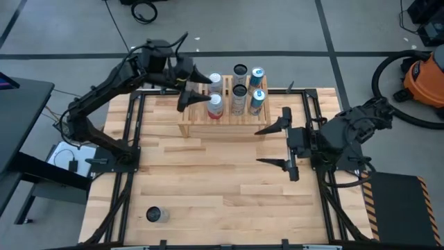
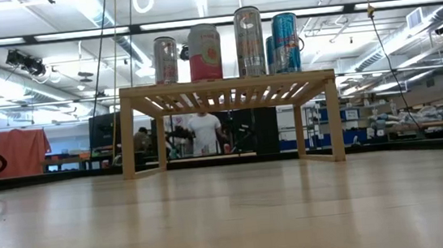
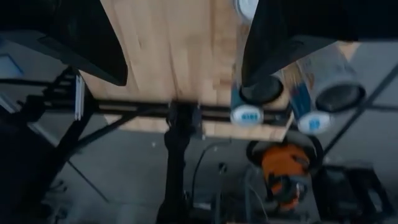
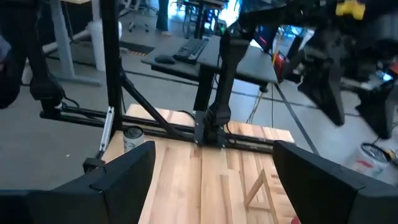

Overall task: Place canned beverage on shelf
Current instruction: Put the white and pink soda can on the shelf aligned with the other white and pink soda can

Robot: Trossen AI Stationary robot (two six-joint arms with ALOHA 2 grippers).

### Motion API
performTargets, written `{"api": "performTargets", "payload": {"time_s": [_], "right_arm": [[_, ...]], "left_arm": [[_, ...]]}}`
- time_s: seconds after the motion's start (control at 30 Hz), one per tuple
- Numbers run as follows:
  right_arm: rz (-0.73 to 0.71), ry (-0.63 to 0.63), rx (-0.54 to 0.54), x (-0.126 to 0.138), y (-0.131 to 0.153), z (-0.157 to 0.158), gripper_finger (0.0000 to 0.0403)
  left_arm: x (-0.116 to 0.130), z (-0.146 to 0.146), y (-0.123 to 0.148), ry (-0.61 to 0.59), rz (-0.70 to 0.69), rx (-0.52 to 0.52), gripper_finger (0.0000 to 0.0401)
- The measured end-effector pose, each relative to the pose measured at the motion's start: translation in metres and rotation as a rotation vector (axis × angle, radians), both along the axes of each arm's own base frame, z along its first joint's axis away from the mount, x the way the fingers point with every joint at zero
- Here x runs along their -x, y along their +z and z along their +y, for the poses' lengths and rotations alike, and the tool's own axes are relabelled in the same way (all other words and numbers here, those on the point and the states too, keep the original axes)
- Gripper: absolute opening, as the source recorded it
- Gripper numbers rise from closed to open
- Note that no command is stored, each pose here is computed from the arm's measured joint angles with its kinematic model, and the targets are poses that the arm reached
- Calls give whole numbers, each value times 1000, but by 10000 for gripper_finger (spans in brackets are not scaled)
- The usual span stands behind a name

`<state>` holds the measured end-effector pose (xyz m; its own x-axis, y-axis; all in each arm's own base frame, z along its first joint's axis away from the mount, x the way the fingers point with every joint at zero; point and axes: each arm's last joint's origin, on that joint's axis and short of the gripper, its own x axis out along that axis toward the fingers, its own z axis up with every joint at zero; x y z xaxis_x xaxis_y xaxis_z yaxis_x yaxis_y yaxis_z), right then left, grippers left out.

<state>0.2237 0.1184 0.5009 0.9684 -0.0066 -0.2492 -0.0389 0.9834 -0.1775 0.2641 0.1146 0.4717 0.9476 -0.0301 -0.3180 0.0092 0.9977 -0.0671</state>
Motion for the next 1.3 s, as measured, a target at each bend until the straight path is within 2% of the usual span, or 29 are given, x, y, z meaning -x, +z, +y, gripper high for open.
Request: {"api": "performTargets", "payload": {"time_s": [0.2,0.33,0.5,0.73,0.97,1.07,1.3], "right_arm": [[10,-8,30,-9,-3,-2,334],[55,-47,-7,-25,-15,1,334],[116,-43,5,-51,-34,13,334],[189,9,24,-88,-66,33,334],[147,44,88,-128,-93,54,334],[135,79,99,-143,-105,59,334],[78,139,2,-182,-128,55,334]], "left_arm": [[1,-18,-3,-47,56,33,316],[8,-40,6,-38,41,52,316],[29,-70,20,-43,7,66,316],[65,-101,38,-116,-54,105,316],[94,-112,39,-23,-16,98,316],[96,-118,40,-49,-18,108,316],[97,-135,39,-134,-4,99,316]]}}
